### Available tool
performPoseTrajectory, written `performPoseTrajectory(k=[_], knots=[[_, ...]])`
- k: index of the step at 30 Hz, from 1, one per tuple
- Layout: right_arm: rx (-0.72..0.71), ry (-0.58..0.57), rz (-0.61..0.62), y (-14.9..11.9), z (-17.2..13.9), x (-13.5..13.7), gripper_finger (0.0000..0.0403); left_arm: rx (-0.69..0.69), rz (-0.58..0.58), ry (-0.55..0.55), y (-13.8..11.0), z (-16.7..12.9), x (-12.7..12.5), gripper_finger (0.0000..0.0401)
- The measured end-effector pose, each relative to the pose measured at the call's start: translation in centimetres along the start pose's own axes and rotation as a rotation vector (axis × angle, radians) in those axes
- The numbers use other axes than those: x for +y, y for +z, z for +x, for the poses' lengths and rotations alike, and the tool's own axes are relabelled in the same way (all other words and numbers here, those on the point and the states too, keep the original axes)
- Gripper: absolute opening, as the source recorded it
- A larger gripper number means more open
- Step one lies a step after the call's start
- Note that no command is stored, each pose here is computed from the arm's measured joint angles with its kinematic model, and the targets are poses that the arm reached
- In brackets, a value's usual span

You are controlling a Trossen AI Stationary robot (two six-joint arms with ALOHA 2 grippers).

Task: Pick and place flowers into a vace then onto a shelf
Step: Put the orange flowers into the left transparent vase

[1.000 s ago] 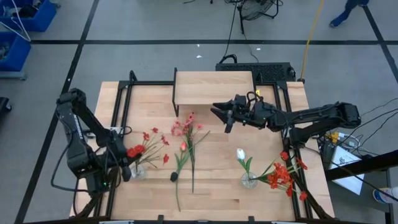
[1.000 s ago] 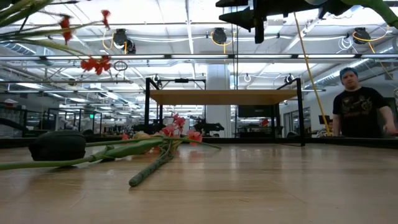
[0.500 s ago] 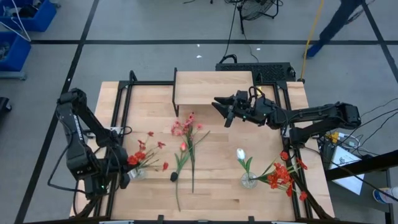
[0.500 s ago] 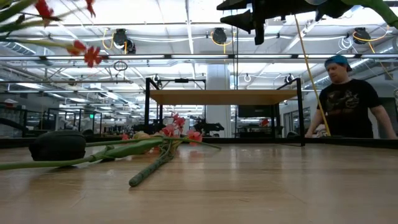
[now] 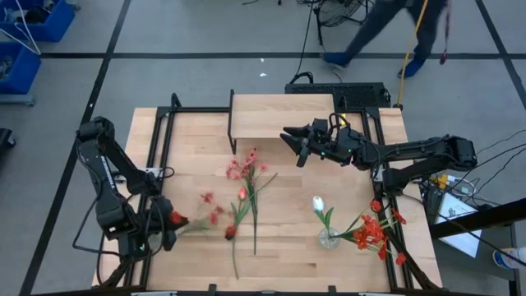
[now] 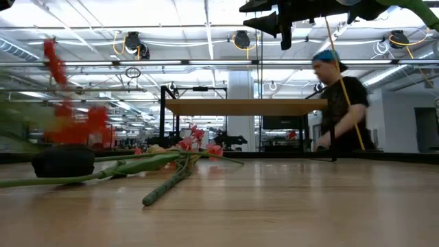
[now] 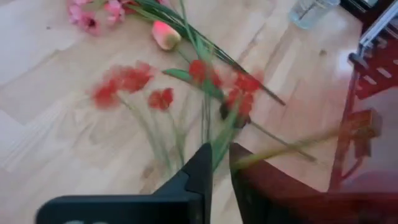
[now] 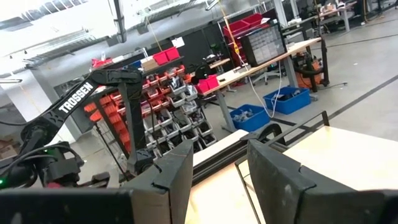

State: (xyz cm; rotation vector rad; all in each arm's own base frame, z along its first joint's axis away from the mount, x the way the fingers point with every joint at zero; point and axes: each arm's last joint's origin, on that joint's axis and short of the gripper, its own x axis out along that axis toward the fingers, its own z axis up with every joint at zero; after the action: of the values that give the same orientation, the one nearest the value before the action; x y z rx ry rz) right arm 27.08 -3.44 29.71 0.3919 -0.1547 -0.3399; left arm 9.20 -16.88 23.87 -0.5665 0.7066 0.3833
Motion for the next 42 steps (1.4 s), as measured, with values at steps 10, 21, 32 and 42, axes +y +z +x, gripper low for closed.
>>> performPoseTrajectory(k=[10,21,32,42], knots=[[0.022,0.051,0.015,0.0,0.0,0.2,0.0144,-0.046,-0.064,-0.007,0.4,0.1,0.0,0.0087],[0.002,0.117,-0.005,0.8,0.2,0.7,0.0144,0.451,-0.187,0.043,2.7,-1.7,1.5,0.0089],[0.079,0.314,0.108,1.5,0.3,1.8,0.0144,0.621,-0.214,-0.023,4.4,-1.4,1.4,0.0112],[0.130,0.412,0.000,6.6,1.2,4.3,0.0144,0.681,-0.122,0.083,3.3,1.0,0.3,0.0275]])
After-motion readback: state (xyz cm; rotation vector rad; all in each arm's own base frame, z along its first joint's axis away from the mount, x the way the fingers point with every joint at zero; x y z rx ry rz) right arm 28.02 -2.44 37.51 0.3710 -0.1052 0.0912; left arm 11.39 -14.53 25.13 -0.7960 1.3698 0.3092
